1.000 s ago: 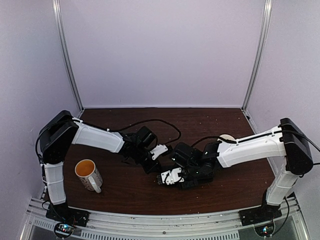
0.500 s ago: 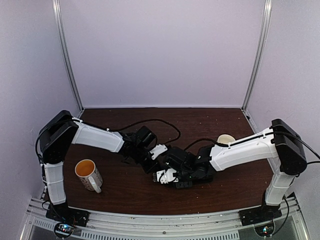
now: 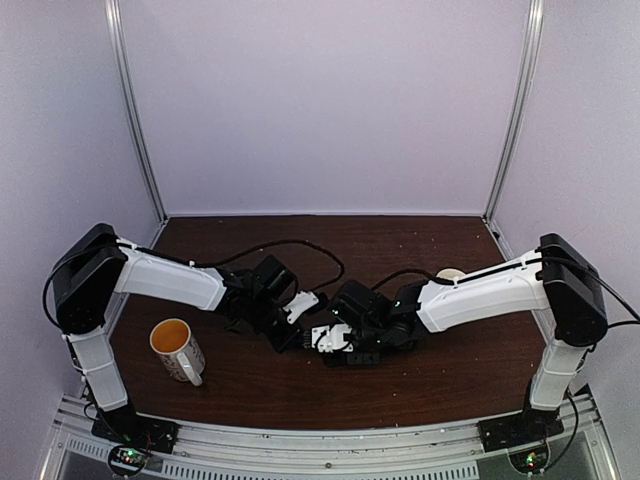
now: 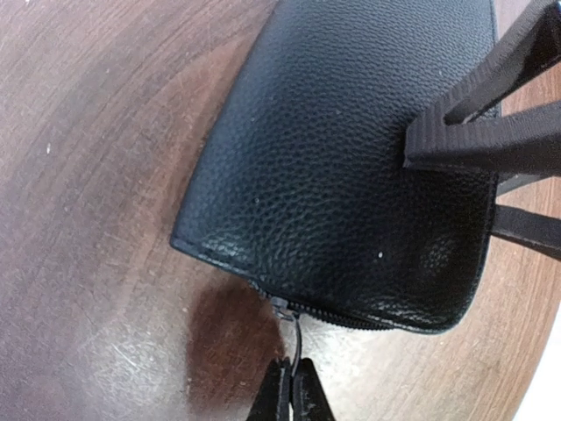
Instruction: Sort the hair-cutting tools
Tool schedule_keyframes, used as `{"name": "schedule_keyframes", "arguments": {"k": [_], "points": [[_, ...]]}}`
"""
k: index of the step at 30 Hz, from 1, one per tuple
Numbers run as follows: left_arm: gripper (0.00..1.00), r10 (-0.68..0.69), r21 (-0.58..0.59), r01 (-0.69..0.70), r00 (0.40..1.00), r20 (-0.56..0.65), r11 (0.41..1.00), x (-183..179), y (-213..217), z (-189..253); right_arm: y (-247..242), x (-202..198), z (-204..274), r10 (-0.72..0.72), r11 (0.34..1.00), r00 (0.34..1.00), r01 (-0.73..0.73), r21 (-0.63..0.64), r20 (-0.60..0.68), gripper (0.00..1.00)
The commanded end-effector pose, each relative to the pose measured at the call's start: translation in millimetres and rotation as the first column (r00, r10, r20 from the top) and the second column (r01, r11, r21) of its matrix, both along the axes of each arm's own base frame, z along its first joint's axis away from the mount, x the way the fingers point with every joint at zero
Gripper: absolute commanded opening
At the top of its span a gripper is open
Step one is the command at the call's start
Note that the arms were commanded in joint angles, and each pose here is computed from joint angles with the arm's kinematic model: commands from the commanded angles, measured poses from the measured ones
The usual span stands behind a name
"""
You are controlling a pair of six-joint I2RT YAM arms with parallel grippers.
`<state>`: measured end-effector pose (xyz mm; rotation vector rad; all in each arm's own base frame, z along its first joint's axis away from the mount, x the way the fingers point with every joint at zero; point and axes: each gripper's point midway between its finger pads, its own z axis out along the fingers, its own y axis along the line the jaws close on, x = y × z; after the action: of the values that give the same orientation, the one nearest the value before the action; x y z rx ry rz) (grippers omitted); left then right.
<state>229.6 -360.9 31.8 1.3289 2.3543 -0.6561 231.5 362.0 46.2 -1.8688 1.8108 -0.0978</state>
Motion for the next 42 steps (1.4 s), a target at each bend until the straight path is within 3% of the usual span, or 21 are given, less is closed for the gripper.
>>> {"name": "schedule_keyframes", "arguments": {"k": [1,6,9,14,18,23,25,28,38,42], "points": [[0.0,-0.095,-0.119,0.084,0.991,-0.089,0.989,-41.3,-24.4,27.2,-37.0,14.0,-28.2,-0.141,0.984,0.99,0.138,-0.117,-0.023,0.36],[0.0,-0.042,-0.152,0.026,0.994,-0.104,0.988,-33.9,-33.6,28.2,-35.3,12.9,-22.0,-0.145,0.985,0.989,0.142,-0.097,-0.03,0.36],[0.0,-0.088,-0.224,0.048,0.981,-0.171,0.973,-46.2,-50.4,29.6,-32.6,15.1,-15.4,-0.152,0.986,0.988,0.15,-0.071,-0.018,0.36],[0.0,-0.105,-0.231,0.053,0.971,-0.216,0.971,-58.9,-66.4,22.3,-31.7,6.2,-22.3,-0.106,0.99,0.993,0.1,-0.096,-0.057,0.4],[0.0,-0.059,-0.15,0.028,0.977,-0.206,0.988,-51.2,-60.4,7.5,-37.1,-15.4,-17.4,-0.013,0.996,0.993,0.002,-0.093,-0.117,0.47],[0.0,-0.05,-0.103,0.031,0.982,-0.182,0.994,-44.6,-55.7,0.1,-38.0,-18.0,11.8,0.062,0.998,0.997,-0.063,-0.027,-0.051,0.55],[0.0,-0.047,-0.102,0.029,0.982,-0.181,0.994,-42.3,-55.4,-1.0,-36.4,-20.0,11.7,0.094,0.995,0.995,-0.095,-0.038,-0.028,0.61],[0.0,-0.037,-0.096,0.019,0.982,-0.184,0.995,-37.6,-53.7,-3.8,-33.3,-26.3,1.1,0.162,0.984,0.987,-0.161,-0.082,0.005,0.62],[0.0,0.0,-0.067,-0.012,0.984,-0.177,0.998,-20.6,-38.7,-8.6,-25.0,-35.2,-9.6,0.249,0.964,0.967,-0.242,-0.11,0.057,0.62],[0.0,0.017,-0.046,-0.025,0.987,-0.163,0.999,-12.1,-31.8,-9.6,-17.9,-21.8,-18.1,0.224,0.968,0.97,-0.21,-0.14,0.093,0.48]]}}
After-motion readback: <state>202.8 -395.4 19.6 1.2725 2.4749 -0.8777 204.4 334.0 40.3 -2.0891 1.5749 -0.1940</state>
